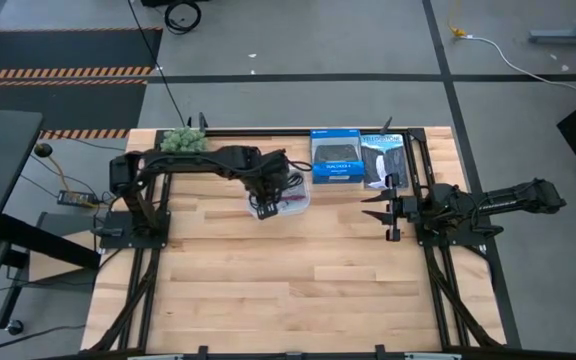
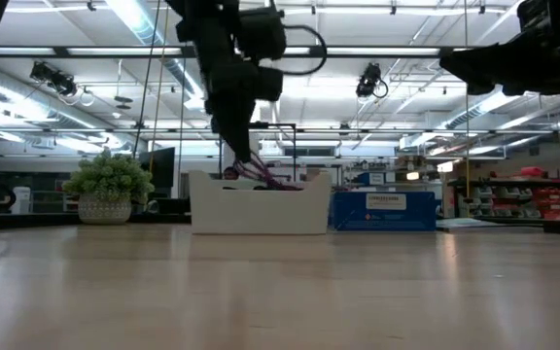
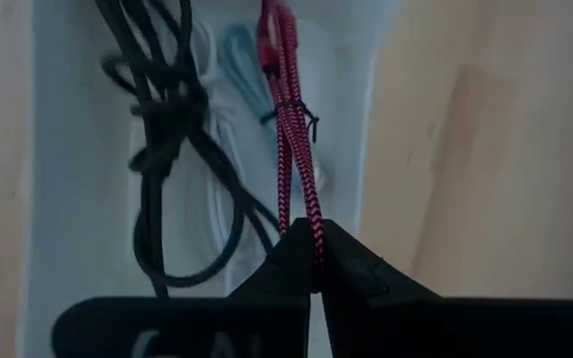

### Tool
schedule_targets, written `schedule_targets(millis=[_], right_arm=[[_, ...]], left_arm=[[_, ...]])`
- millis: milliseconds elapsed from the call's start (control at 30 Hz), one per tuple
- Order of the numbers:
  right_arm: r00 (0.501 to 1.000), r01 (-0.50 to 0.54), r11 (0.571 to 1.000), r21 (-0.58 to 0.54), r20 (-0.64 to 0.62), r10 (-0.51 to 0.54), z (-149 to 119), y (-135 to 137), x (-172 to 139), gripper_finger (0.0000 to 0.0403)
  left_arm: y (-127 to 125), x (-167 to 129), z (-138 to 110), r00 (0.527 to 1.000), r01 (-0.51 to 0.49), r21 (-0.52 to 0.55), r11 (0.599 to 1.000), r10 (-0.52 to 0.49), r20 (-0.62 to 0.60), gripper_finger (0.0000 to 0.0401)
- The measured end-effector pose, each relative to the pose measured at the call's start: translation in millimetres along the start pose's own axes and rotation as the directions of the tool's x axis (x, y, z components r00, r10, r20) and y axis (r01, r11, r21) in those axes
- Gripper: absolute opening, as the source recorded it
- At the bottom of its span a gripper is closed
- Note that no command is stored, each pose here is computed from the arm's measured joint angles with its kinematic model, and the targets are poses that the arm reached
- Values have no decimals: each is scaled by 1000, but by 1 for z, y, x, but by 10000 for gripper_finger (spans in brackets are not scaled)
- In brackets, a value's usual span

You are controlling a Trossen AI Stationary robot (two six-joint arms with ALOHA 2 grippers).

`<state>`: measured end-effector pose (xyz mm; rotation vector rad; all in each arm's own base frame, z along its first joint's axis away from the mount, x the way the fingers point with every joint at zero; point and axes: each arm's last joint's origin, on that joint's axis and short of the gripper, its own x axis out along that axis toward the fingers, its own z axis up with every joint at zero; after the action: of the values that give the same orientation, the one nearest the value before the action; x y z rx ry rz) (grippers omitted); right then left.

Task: Pick and place USB-C Cables
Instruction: Put the pink charger cable into the white bin, then return to Home Position

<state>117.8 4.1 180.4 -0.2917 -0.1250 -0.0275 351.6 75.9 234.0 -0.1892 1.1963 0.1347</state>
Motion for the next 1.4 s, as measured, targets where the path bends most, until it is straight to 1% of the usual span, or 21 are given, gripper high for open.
schedule_targets(millis=[167,333,467,600,667,767,833,933,1033,1133,1233,1367,1400], right_arm=[[1000,-1,1000,0,-6,1,-1,0,0,128],[1000,0,1000,0,-6,0,-1,0,0,128],[1000,-1,1000,0,-6,1,-1,0,0,128],[1000,-1,1000,0,-6,1,-1,0,0,128],[1000,0,1000,0,-6,0,-1,0,0,128],[1000,0,1000,0,-6,0,-1,0,0,128],[1000,-1,1000,0,-6,1,-1,0,0,128],[1000,-1,1000,0,-5,1,-1,0,0,128],[1000,-1,1000,0,-6,1,-1,0,0,128],[1000,-1,1000,0,-6,1,-1,0,0,128],[1000,-2,1000,0,-6,2,-1,0,0,128],[1000,-3,1000,0,-5,3,-1,0,0,128],[1000,-2,1000,0,-5,2,-1,0,0,128]], left_arm=[[6,22,-12,1000,3,-34,999,-2,17,14],[9,40,-28,1000,-13,-71,997,14,2,36],[10,45,-32,1000,-24,-94,995,24,-1,67],[8,40,-25,999,9,-90,996,-6,32,108],[6,34,-18,998,38,-86,996,-34,55,125],[4,23,-9,996,78,-98,992,-73,54,142],[2,14,-3,994,95,-110,989,-89,56,147],[0,-2,10,990,112,-79,991,-104,94,145],[0,-21,27,979,116,-63,991,-104,175,137],[-1,-40,40,962,111,-15,994,-103,251,122],[-3,-64,41,940,95,19,995,-96,327,100],[-4,-98,29,916,51,17,999,-54,397,64],[-5,-107,26,903,36,16,999,-39,427,55]])
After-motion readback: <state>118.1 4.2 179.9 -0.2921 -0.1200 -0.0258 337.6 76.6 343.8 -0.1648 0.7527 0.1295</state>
